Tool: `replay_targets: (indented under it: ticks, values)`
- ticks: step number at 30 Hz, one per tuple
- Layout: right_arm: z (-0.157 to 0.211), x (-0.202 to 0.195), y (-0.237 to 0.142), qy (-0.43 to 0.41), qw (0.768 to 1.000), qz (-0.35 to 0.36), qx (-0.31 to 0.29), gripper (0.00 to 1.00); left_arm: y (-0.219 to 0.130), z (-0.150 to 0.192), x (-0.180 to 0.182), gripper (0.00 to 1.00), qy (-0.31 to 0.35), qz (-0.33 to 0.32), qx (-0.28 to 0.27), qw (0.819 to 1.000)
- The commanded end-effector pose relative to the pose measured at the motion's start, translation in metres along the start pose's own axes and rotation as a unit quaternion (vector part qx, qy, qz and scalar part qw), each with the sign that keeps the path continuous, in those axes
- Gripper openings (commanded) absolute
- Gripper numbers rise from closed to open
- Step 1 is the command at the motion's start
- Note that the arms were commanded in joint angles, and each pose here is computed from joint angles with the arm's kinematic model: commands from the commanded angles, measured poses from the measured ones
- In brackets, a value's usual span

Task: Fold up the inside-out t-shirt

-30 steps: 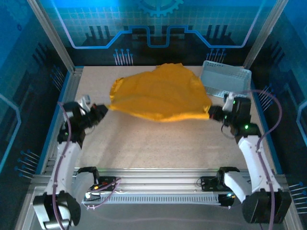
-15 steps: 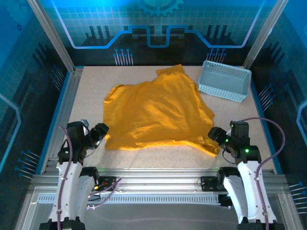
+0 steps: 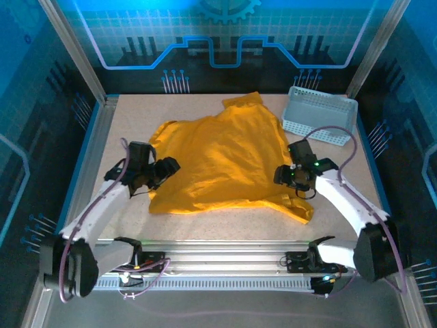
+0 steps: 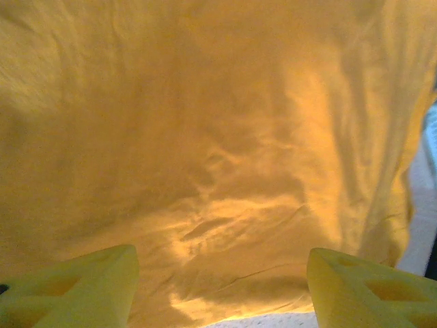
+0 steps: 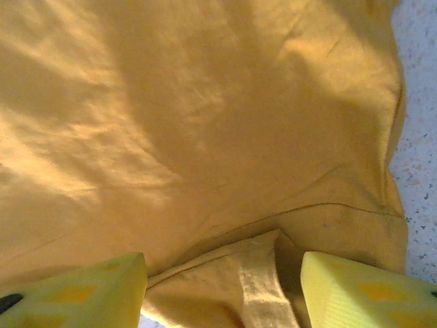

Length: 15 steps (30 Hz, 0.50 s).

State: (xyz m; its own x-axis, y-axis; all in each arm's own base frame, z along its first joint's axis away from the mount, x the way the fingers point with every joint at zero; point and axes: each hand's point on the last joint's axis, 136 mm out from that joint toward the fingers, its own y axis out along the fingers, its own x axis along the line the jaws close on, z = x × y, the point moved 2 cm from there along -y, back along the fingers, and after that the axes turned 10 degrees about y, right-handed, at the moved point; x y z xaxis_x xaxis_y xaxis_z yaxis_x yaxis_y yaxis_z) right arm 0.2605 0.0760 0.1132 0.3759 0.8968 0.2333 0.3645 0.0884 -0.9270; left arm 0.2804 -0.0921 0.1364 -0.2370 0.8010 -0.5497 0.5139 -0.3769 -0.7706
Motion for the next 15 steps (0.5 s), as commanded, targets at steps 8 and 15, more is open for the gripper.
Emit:
replay_targets:
  ticks: [8,15]
  values:
    - [0.023,-0.019,0.044,-0.016,0.994,0.104,0.043,0.44,0.074,0.011,0.038,0.67,-0.009,-0.063,0.058,0.996]
    - [0.042,-0.022,0.043,-0.026,0.991,0.119,0.053,0.25,0.089,0.004,0.073,0.73,-0.054,-0.11,0.057,0.991]
